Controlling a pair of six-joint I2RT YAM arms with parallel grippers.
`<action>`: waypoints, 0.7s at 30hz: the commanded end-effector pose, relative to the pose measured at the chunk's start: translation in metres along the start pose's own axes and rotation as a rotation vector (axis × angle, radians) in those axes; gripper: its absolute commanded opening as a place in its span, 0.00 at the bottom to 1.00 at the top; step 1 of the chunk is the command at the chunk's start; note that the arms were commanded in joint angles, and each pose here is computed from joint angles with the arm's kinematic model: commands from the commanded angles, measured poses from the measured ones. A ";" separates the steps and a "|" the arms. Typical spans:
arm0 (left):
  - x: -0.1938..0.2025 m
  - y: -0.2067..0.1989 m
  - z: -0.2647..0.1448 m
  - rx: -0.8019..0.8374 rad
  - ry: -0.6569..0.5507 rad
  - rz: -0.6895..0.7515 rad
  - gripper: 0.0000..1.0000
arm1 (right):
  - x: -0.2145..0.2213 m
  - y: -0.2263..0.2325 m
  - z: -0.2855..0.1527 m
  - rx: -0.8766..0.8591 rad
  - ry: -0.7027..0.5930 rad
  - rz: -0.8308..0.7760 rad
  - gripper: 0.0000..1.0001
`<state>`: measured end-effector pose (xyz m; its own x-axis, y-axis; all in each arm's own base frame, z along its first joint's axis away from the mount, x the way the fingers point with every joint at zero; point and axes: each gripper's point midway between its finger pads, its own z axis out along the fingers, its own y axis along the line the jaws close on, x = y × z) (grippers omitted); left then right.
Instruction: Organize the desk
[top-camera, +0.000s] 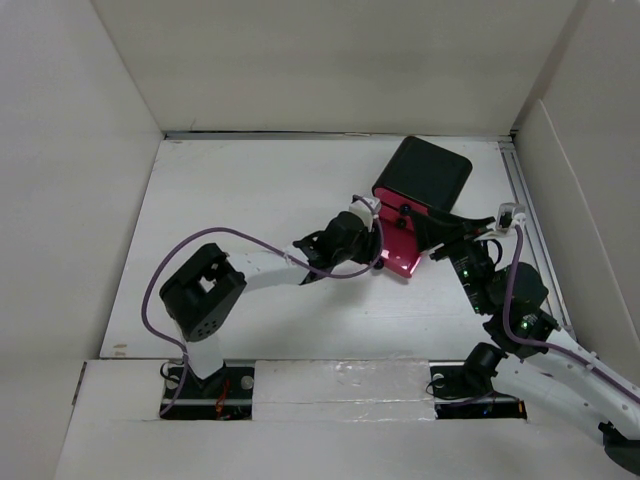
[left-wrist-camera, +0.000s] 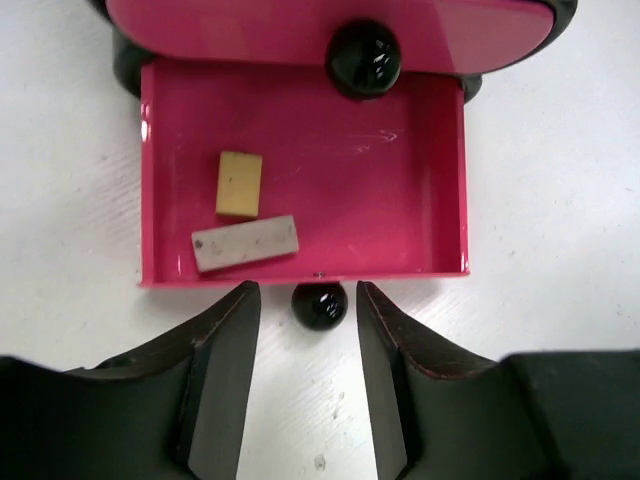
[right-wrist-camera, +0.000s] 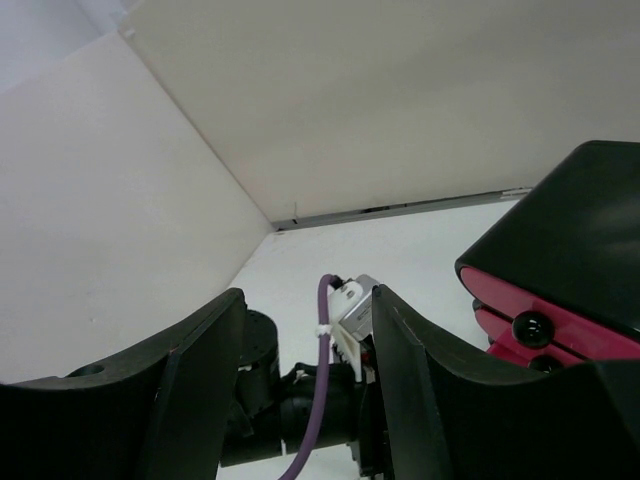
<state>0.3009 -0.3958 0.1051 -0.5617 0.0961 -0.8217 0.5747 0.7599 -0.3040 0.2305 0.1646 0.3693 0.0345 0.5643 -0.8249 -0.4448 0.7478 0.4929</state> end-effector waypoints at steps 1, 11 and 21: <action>-0.026 -0.005 -0.026 0.031 -0.102 -0.014 0.36 | -0.014 0.005 0.002 -0.012 -0.039 0.012 0.59; 0.039 0.006 -0.028 0.023 0.013 -0.069 0.45 | -0.009 0.008 0.004 -0.024 -0.027 0.013 0.59; 0.047 -0.017 0.003 0.112 0.059 -0.081 0.46 | -0.010 0.008 0.004 -0.026 -0.028 0.012 0.60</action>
<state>0.2609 -0.3799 0.0447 -0.6688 0.1258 -0.7327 0.5505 0.7461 -0.3744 0.2330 0.1692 0.3648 0.0220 0.5522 -0.8334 -0.4449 0.7519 0.4865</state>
